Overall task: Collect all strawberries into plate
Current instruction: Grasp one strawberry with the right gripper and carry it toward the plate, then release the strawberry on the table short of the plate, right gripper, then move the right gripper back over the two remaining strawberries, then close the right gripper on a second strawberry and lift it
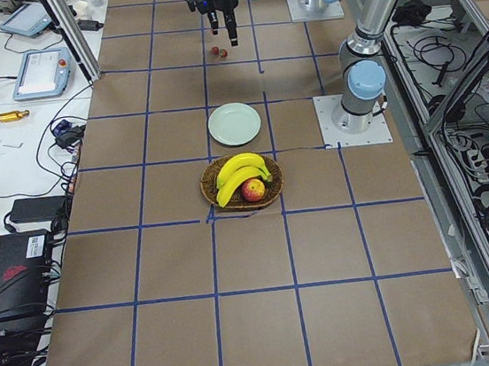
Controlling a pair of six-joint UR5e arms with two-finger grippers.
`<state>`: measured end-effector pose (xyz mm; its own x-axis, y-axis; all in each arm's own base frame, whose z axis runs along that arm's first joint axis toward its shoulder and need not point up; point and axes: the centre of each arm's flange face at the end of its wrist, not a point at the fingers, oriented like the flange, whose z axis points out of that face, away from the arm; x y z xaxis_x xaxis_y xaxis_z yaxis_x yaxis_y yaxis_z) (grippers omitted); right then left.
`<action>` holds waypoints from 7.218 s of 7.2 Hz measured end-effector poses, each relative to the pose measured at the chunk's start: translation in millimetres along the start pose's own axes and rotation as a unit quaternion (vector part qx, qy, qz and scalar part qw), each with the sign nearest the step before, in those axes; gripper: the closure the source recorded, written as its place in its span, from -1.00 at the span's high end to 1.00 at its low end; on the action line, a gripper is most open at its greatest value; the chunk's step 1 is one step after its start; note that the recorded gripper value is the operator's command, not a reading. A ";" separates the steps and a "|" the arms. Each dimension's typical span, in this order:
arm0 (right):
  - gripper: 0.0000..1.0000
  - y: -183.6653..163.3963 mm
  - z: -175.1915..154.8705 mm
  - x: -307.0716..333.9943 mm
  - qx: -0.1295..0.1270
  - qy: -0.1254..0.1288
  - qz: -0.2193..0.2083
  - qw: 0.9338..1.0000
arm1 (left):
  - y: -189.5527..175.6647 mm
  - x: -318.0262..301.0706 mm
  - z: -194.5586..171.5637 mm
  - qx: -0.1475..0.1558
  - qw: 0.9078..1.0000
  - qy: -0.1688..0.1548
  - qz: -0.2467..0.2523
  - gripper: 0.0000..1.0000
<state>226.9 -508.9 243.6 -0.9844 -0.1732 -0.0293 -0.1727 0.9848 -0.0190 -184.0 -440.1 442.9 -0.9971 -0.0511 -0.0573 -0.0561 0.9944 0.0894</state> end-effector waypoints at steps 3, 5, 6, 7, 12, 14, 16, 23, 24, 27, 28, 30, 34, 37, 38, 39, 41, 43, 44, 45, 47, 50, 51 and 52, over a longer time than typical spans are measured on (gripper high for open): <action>-1.00 -17.1 -33.1 -51.2 0.038 -0.033 0.004 0.999 | 1.3 -9.8 -8.3 0.012 0.999 -0.033 0.003 1.00; -1.00 -13.9 -22.0 -92.3 0.033 -0.039 -0.012 0.999 | 2.4 -12.0 -12.3 0.016 0.999 -0.035 0.004 1.00; -1.00 -12.3 -14.9 -110.4 0.029 -0.040 -0.020 0.999 | 3.1 -12.9 -14.7 0.019 0.999 -0.035 0.003 1.00; -1.00 -11.4 -4.8 -125.5 0.025 -0.043 -0.026 0.998 | 3.5 -13.6 -16.6 0.021 0.999 -0.034 0.003 1.00; -0.68 -11.9 42.2 -176.3 0.005 -0.068 -0.043 0.997 | 4.1 -14.5 -17.6 0.022 0.999 -0.035 0.002 1.00; 1.00 -10.5 49.3 -179.3 -0.002 -0.070 -0.047 0.996 | 3.9 -15.0 -17.2 0.022 0.999 -0.036 0.001 1.00; 1.00 -9.6 50.4 -179.5 -0.007 -0.069 -0.047 0.997 | 4.0 -14.9 -16.3 0.021 0.999 -0.036 0.002 1.00; 1.00 -30.1 -31.3 -70.5 -0.019 0.042 0.009 0.999 | 4.5 -13.2 -10.2 0.013 0.999 -0.039 0.004 1.00; 1.00 -33.1 -29.0 -51.4 -0.027 0.048 0.043 0.998 | 3.8 -12.9 -8.8 0.011 0.999 -0.040 0.004 1.00; 1.00 -31.6 -16.4 -48.2 -0.040 0.024 0.235 0.971 | 3.2 -12.7 -8.1 0.011 0.999 -0.041 0.004 1.00; 1.00 -31.6 -9.5 -52.3 -0.048 0.009 0.286 0.957 | 3.4 -12.4 -7.7 0.011 0.999 -0.041 0.004 1.00; 1.00 -35.5 17.1 -54.2 -0.066 0.009 0.340 0.938 | 3.7 -11.9 -7.2 0.009 0.999 -0.040 0.004 1.00; 1.00 -37.7 44.6 -53.3 -0.082 0.025 0.403 0.911 | 4.3 -11.9 -6.0 0.007 0.999 -0.041 0.004 1.00; 0.70 -36.7 58.6 -53.0 -0.091 0.032 0.414 0.905 | 4.7 -11.9 -4.5 0.005 0.999 -0.041 0.004 1.00; 0.61 -35.8 59.9 -53.1 -0.092 0.032 0.417 0.903 | 4.7 -11.9 -4.3 0.005 0.999 -0.042 0.004 1.00; 0.61 -34.3 61.7 -53.5 -0.095 0.032 0.420 0.902 | 4.8 -11.9 -4.3 0.004 0.999 -0.042 0.004 1.00; 0.31 -31.6 65.2 -54.1 -0.100 0.031 0.421 0.901 | 4.9 -11.9 -3.7 0.004 0.999 -0.042 0.004 1.00; -0.93 -31.2 65.9 -54.2 -0.101 0.031 0.420 0.901 | 5.2 -11.9 -3.0 0.002 0.999 -0.042 0.004 1.00; -1.00 -31.1 66.0 -54.1 -0.100 0.031 0.420 0.901 | 5.9 -11.9 -1.9 0.001 0.999 -0.042 0.005 1.00; -1.00 -31.1 65.9 -53.7 -0.099 0.033 0.419 0.902 | 6.8 -11.8 -0.1 -0.001 0.999 -0.043 0.005 1.00; -1.00 -32.0 64.6 -52.5 -0.095 0.037 0.417 0.903 | 7.6 -11.7 1.2 -0.002 0.999 -0.044 0.006 1.00; -1.00 -48.1 14.4 -42.2 -0.031 0.065 0.409 0.910 | 7.3 -12.2 0.7 -0.001 0.999 -0.044 0.006 1.00; -1.00 -53.3 -12.9 -44.7 -0.007 0.058 0.406 0.912 | 7.0 -12.4 0.2 0.000 0.999 -0.044 0.005 1.00; -1.00 -56.1 -30.6 -57.3 0.005 0.042 0.400 0.916 | 6.8 -12.2 -0.2 0.001 0.999 -0.044 0.005 1.00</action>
<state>292.1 -553.7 276.9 -0.7951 0.6053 0.0383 0.6043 0.7960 -0.0349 -172.2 -432.7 444.4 -0.9892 -0.0323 -0.1429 -0.0453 0.9950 0.0886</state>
